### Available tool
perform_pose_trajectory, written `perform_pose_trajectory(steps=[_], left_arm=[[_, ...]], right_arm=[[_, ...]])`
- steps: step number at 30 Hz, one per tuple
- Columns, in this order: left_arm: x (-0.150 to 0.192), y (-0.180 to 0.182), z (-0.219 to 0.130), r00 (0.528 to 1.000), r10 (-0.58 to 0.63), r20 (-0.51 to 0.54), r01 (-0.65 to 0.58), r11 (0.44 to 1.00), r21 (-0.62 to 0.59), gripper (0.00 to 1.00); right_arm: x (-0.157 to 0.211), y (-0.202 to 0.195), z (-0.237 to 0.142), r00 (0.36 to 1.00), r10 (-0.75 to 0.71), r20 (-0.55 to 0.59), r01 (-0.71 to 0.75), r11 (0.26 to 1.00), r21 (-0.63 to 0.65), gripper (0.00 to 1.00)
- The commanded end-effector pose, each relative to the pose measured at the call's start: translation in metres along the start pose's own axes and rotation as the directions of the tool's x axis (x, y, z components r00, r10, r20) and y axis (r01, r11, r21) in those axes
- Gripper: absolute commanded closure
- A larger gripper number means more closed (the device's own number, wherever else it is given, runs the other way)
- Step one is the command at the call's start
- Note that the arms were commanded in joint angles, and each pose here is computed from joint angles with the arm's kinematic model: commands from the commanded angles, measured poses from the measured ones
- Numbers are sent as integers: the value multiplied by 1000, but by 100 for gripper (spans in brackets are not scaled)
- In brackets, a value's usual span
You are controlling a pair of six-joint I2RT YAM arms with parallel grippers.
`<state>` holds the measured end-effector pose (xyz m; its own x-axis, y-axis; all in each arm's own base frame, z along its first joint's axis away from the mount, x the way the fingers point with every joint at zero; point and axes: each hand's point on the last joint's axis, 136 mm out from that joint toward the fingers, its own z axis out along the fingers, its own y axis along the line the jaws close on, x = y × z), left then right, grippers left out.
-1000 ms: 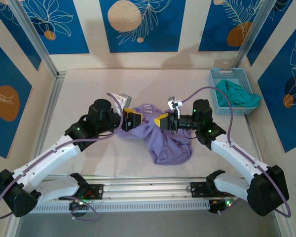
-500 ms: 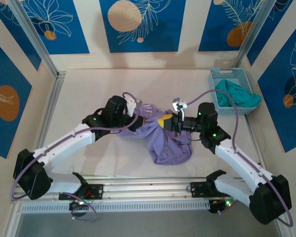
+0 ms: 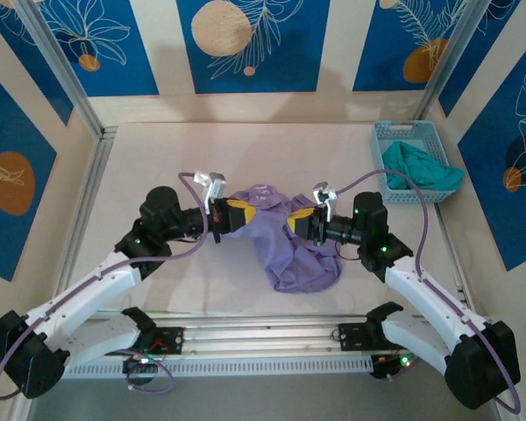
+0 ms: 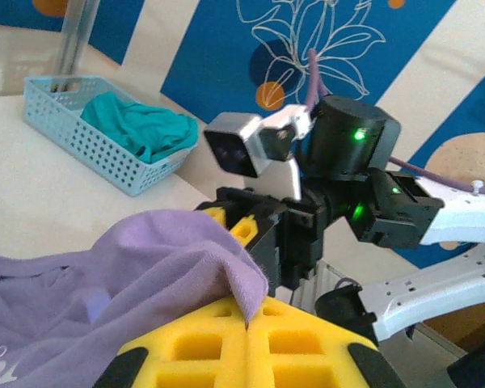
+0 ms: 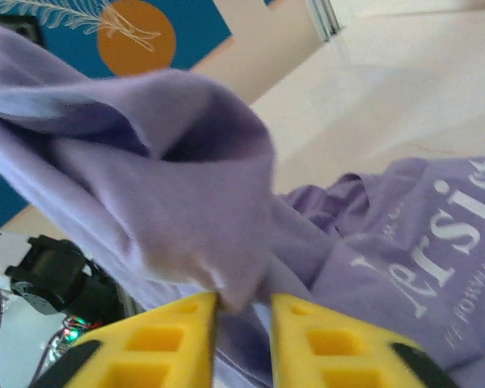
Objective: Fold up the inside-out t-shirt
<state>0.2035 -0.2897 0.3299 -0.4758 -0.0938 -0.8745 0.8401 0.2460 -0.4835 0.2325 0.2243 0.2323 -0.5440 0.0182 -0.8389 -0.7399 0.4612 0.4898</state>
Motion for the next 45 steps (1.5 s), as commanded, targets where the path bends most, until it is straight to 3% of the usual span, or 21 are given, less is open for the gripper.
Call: perform_pose_trajectory(steps=[1,10,21,23,33,40,45], left_arm=[[-9,-17,-4,998,47,33,-49,996,76,100],[-1,-14,-5,996,89,0,-89,994,64,100],[2,-14,-5,996,87,-14,-86,994,71,100],[3,-14,-5,996,90,-16,-89,994,68,100],[18,14,-6,994,99,-43,-102,993,-61,100],[26,55,-15,993,87,-74,-105,953,-284,100],[33,67,-27,987,101,-125,-141,915,-378,75]], right_arm=[[0,-5,-9,999,-27,-24,29,996,89,68],[-32,37,-26,976,-214,31,211,974,79,56],[-52,46,9,959,-282,1,282,959,2,52],[-56,47,12,960,-279,11,279,960,-6,56],[-73,73,4,965,-260,25,261,961,-87,100],[-78,93,1,985,-170,-11,165,972,-167,100],[-79,89,16,996,-49,-78,38,989,-142,100]])
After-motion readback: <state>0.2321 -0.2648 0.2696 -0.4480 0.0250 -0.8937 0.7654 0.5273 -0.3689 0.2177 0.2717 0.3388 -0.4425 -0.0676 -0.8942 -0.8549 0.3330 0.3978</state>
